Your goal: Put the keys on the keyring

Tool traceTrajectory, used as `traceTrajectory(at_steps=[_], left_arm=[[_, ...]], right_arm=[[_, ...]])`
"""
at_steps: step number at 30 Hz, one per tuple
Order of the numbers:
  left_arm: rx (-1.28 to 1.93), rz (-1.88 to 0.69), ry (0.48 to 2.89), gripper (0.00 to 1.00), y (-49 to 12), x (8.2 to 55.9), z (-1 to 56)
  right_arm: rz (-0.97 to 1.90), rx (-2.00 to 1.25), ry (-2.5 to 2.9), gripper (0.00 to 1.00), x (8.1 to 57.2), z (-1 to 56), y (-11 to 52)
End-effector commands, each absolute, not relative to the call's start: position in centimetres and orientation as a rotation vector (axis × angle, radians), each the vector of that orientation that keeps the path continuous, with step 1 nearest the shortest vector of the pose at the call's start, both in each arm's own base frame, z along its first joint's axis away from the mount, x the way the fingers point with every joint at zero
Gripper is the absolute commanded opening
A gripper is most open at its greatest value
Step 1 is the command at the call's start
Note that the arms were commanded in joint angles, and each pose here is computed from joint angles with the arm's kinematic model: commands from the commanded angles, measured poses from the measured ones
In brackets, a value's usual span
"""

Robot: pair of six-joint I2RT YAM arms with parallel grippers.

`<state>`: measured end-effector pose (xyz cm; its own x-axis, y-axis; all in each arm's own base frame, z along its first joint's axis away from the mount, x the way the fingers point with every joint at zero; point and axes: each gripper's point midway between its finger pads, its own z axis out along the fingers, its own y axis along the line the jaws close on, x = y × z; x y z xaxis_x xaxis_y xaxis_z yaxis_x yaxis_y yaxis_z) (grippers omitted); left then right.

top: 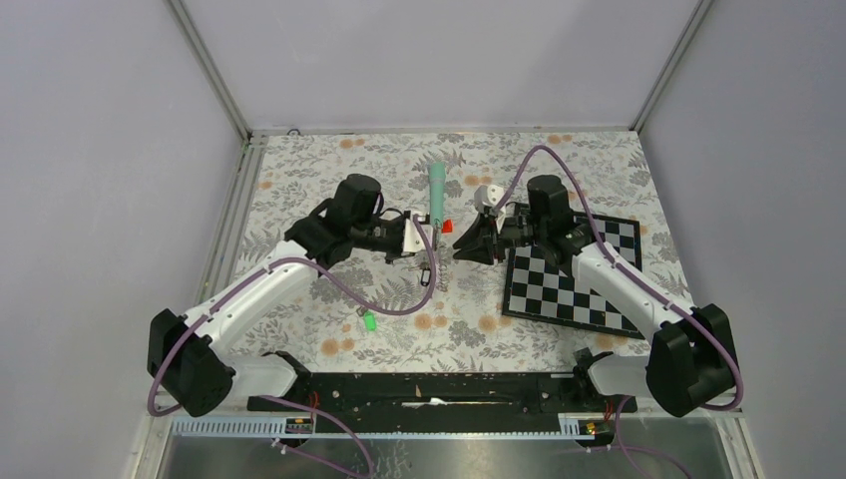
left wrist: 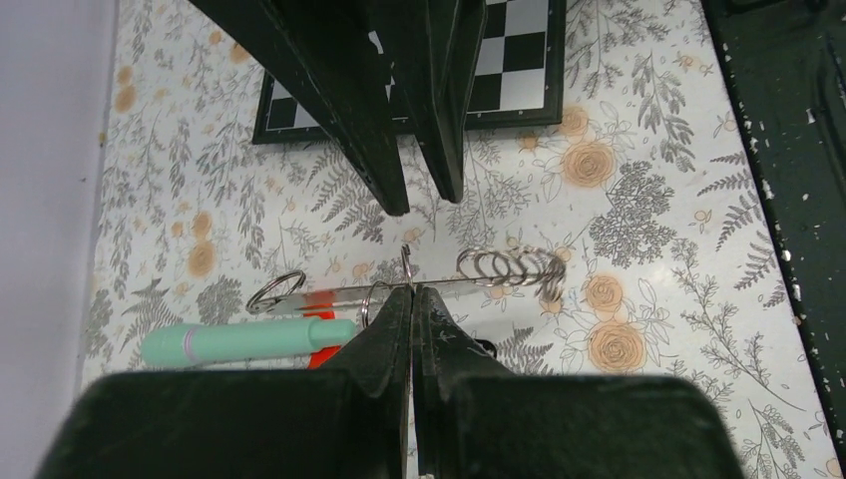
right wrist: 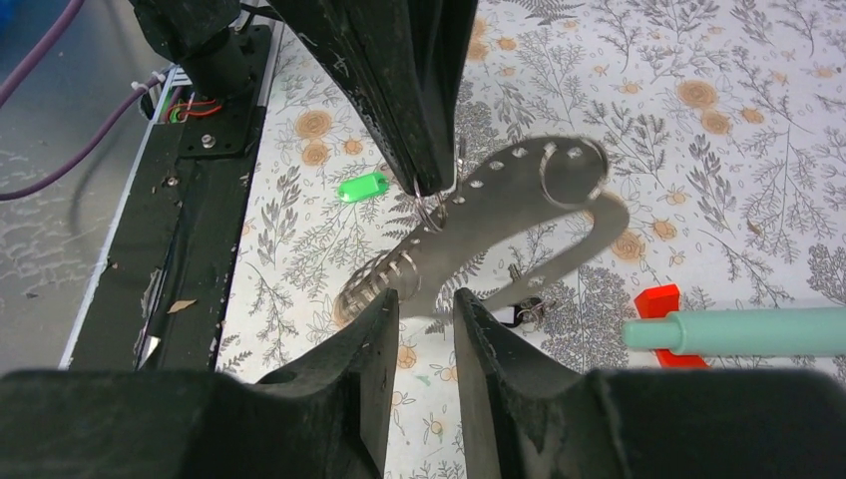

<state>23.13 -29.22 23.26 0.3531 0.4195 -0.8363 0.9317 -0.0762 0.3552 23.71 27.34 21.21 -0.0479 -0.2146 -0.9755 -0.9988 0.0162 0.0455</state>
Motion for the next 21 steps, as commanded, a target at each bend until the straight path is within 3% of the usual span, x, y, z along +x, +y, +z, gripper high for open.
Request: traceTrajectory(at_steps=[1,7,15,21], left_arm=[[1.694,-0.752,1.085,0.00,-30.5,22.2,24.2],[1.868,-0.479,0.882,0.00,-28.9,23.3,23.4],[2.004,-0.363,0.654,0.00,-27.2,21.6,21.6],[2.029,-0.258,0.616,0.00,-26.2,21.8,21.3]], right_arm=[[1.086,-1.391,1.324,0.33,23.3,22.2,27.8],[1.038,-1.410,1.391,0.31,23.5,20.5,27.1],[1.008,-1.429,1.425,0.31,23.2,19.9,26.6],[1.006,-1.436,1.464,0.31,22.4,18.5,25.9]])
